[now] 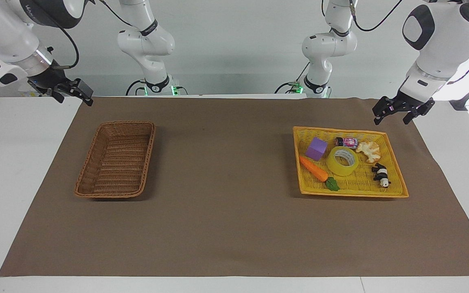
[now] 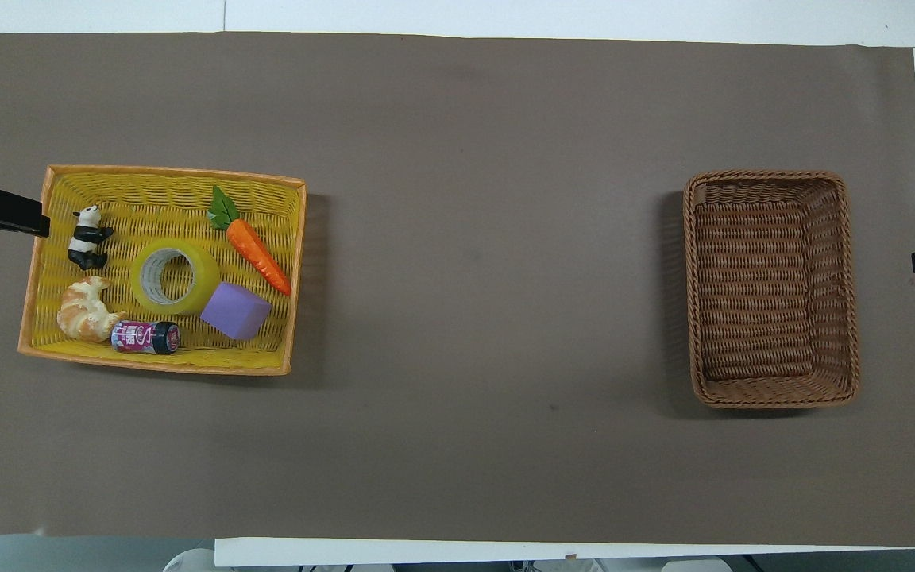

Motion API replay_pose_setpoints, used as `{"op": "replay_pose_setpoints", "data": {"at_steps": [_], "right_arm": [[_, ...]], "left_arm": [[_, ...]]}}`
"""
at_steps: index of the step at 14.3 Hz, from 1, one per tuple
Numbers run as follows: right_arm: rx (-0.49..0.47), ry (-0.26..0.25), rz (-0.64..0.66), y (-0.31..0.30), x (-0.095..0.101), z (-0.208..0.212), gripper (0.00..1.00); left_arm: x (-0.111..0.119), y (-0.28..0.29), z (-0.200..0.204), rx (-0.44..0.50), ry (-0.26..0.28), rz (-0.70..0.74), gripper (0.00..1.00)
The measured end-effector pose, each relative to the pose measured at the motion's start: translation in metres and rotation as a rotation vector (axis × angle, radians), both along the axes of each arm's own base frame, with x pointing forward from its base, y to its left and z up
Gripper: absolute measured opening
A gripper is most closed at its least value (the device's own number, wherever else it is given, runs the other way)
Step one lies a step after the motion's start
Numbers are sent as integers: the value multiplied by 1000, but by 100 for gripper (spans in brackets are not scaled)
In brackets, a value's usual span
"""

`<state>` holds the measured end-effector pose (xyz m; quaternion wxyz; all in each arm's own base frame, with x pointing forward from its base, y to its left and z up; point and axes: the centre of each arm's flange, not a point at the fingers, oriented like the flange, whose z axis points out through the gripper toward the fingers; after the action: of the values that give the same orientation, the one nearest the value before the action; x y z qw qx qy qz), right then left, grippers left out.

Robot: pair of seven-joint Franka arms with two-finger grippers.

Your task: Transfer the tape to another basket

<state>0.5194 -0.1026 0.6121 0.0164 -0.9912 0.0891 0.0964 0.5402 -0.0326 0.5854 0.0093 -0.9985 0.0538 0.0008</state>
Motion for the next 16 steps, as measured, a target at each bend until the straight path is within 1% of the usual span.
{"op": "replay_pose_setpoints", "data": {"at_steps": [12, 14, 16], "right_arm": [[0, 0, 0, 0, 0, 0, 100], [0, 0, 0, 0, 0, 0, 100], [0, 0, 0, 0, 0, 0, 100]], "left_arm": [[0, 4, 0, 0, 2, 7, 100], [-1, 4, -1, 0, 11, 7, 100], [-6, 4, -9, 3, 35, 12, 100]]}}
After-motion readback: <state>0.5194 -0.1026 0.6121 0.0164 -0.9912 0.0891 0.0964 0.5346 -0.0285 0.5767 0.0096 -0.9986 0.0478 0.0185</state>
